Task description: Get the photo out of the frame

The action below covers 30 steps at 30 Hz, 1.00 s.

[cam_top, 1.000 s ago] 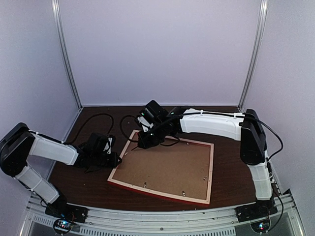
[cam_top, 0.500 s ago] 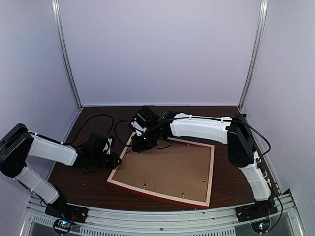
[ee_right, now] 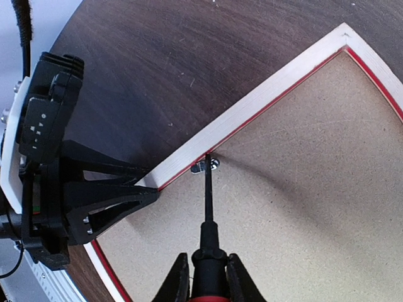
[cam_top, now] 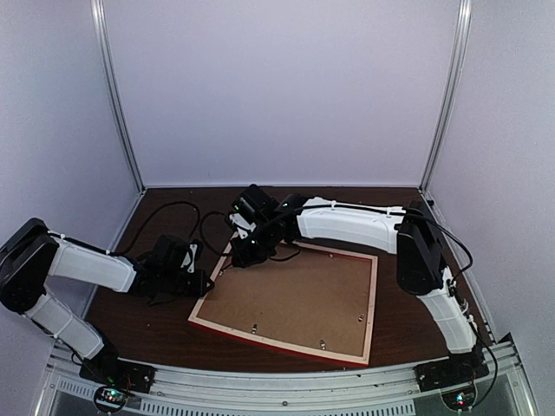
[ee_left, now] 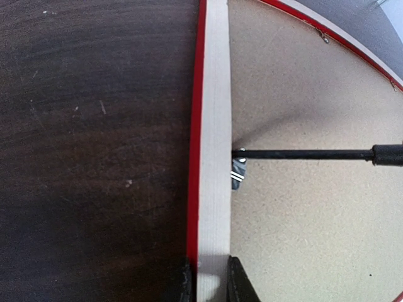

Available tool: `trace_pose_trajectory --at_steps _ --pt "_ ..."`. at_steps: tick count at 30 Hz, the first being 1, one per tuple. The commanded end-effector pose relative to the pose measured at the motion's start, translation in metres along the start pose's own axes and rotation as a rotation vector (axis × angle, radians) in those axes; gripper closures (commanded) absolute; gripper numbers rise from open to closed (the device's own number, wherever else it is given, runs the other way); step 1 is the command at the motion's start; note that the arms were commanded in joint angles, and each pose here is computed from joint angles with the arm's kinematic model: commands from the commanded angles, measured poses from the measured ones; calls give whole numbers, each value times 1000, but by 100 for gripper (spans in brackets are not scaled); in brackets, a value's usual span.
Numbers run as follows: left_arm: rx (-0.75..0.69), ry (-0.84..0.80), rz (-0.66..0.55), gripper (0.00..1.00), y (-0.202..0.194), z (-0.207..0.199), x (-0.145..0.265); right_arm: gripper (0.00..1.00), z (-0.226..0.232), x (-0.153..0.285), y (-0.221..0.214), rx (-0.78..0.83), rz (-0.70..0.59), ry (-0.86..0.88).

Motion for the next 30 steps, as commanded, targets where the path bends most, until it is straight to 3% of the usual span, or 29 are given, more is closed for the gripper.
trace_pose_trajectory --at_steps 1,13,30 --pt "29 27 359 88 -92 13 5 100 10 -13 -12 58 66 16" --pt "63 103 349 89 -91 23 6 100 12 7 -46 159 170 -47" --pt "69 99 332 89 -88 22 7 100 -16 22 -28 148 40 -249"
Point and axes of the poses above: each gripper's point midway between its finger pads, its own x axis back along the fingers, its own z axis along the line the jaws close on, y = z × x, the point moved 3 cm from there along x, back along the fingers, and after that the axes turned 11 degrees about -x, right-handed, at the moved point
